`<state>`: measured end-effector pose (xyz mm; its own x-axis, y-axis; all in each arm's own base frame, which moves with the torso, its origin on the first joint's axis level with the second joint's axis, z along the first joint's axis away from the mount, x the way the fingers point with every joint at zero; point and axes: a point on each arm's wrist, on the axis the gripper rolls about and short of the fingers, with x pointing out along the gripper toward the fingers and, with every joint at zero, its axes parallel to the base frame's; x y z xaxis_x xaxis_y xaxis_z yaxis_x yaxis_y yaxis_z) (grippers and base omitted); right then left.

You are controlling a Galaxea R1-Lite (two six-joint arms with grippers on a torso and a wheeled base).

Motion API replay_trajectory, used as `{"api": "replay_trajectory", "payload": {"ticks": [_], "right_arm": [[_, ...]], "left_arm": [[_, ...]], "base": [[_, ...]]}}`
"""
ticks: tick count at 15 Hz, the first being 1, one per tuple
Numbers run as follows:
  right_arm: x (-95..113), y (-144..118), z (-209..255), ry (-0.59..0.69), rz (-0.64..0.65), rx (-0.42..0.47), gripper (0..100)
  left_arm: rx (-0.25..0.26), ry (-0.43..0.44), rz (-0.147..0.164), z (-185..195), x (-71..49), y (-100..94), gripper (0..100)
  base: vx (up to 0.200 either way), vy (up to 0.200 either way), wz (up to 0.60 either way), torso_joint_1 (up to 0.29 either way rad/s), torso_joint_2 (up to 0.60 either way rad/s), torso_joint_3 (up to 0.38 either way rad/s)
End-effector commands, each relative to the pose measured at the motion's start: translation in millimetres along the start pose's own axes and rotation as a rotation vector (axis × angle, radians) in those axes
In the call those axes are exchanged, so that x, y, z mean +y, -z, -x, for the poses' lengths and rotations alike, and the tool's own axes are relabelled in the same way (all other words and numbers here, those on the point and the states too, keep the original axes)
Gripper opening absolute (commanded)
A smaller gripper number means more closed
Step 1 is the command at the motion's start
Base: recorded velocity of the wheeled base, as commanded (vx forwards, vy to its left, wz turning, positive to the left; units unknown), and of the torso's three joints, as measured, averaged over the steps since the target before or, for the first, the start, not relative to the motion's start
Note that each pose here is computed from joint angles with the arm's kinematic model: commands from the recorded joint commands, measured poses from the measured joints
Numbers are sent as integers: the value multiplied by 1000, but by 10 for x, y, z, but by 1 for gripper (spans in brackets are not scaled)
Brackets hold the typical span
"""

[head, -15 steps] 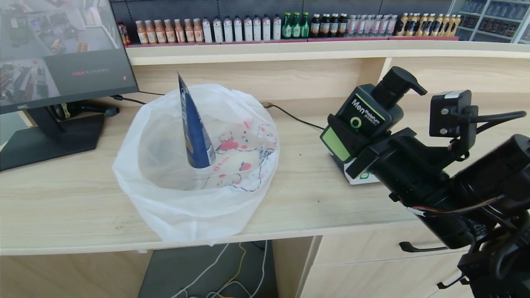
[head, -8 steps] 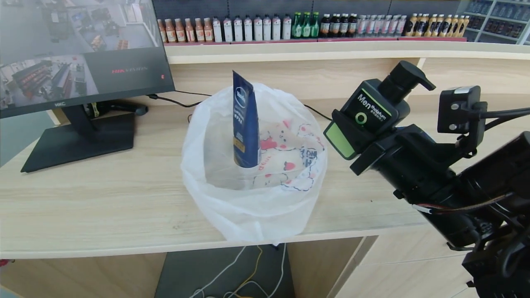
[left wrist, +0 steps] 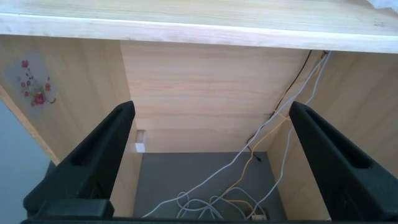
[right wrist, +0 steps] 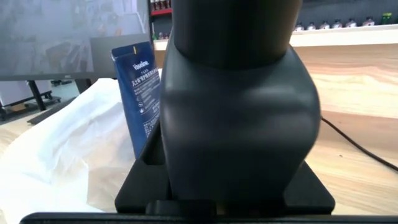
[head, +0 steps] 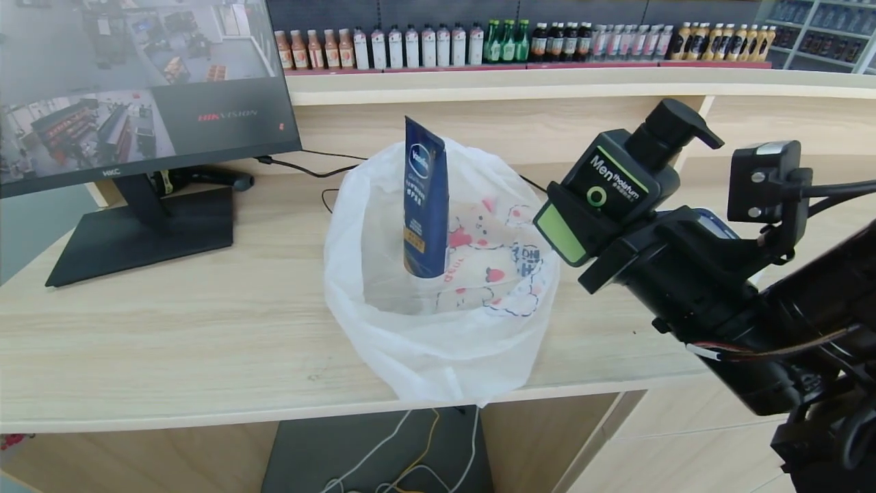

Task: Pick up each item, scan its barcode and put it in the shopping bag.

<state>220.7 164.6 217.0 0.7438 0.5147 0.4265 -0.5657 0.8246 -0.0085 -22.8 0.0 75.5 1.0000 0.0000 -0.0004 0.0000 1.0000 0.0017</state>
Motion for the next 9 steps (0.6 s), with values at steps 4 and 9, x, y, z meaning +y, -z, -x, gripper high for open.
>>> {"api": "replay_trajectory", "payload": {"ticks": [4,9], "right_arm": [[123,29,-77,-39,-9,49,0],[117,-45,-344,-4,33,145,0]], "left_arm": [[0,0,0,0,0,0,100],[0,0,0,0,0,0,100]], "base": [[0,0,0,0,0,0],[0,0,0,0,0,0]]}}
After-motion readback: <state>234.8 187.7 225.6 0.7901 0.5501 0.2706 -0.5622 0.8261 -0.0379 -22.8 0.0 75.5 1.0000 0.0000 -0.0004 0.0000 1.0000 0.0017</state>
